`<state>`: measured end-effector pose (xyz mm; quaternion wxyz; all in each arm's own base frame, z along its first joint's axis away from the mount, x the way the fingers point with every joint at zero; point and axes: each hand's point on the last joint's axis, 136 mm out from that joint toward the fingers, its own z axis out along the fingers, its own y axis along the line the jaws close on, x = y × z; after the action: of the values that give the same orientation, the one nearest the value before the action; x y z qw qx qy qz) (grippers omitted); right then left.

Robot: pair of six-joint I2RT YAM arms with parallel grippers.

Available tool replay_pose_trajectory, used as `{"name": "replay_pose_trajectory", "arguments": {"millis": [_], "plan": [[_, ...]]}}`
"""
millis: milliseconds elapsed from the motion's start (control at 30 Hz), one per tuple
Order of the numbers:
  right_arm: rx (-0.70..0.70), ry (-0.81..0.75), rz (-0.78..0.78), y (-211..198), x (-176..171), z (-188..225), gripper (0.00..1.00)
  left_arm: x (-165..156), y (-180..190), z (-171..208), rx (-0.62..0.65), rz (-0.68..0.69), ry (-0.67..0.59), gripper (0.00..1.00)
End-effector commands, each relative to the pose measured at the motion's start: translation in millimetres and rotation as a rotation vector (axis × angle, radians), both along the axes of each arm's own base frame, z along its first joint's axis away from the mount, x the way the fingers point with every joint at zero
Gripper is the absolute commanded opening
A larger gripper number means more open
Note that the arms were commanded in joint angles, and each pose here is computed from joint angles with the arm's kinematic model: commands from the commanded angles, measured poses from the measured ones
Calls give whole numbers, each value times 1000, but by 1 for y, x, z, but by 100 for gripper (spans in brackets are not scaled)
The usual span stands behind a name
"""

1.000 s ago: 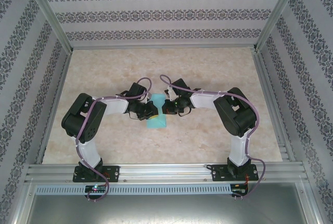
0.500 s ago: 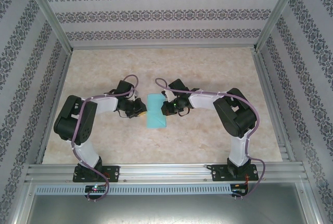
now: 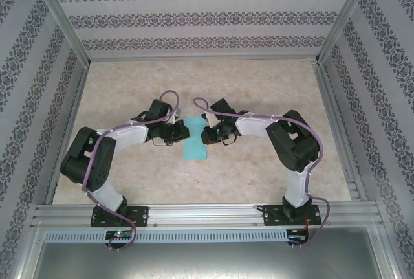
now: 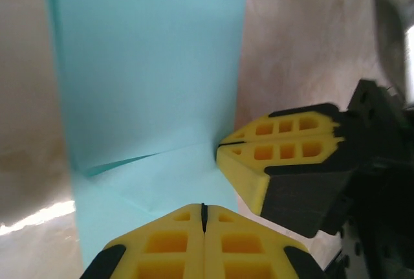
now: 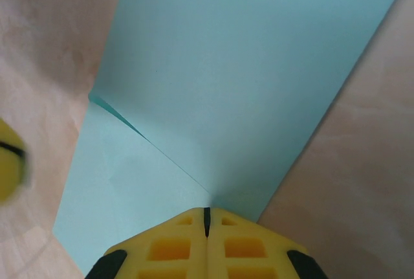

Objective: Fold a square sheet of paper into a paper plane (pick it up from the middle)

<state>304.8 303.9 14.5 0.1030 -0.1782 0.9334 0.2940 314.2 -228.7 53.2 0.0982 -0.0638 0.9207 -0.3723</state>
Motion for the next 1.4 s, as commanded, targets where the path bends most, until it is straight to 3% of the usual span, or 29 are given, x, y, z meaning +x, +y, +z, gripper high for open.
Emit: {"name": "replay_pose_trajectory", "arguments": {"millis": [0, 367, 533, 667, 833, 967, 1167, 1367], "plan": [[-186, 180, -32, -39, -43, -46, 1, 1, -12, -13, -3, -27, 27, 2], [-222, 178, -29, -47, -52, -54, 0, 4, 47, -52, 301, 123, 106, 0], [-238, 164, -26, -52, -51, -56, 0, 14, 72, -51, 268, 189, 146, 0], [-231, 154, -33, -54, -49, -53, 0, 26, 72, -44, 227, 177, 140, 0], [-222, 145, -33, -54, -46, -49, 0, 38, 46, -7, 96, 107, 21, 0], [-214, 146, -35, -52, -45, -48, 0, 30, 17, 7, 41, 18, -18, 0], [-220, 152, -36, -53, -46, -51, 0, 24, 3, -12, 66, -18, 21, 0], [-227, 154, -36, -54, -46, -52, 0, 19, 23, -37, 198, 10, 69, 0]]}}
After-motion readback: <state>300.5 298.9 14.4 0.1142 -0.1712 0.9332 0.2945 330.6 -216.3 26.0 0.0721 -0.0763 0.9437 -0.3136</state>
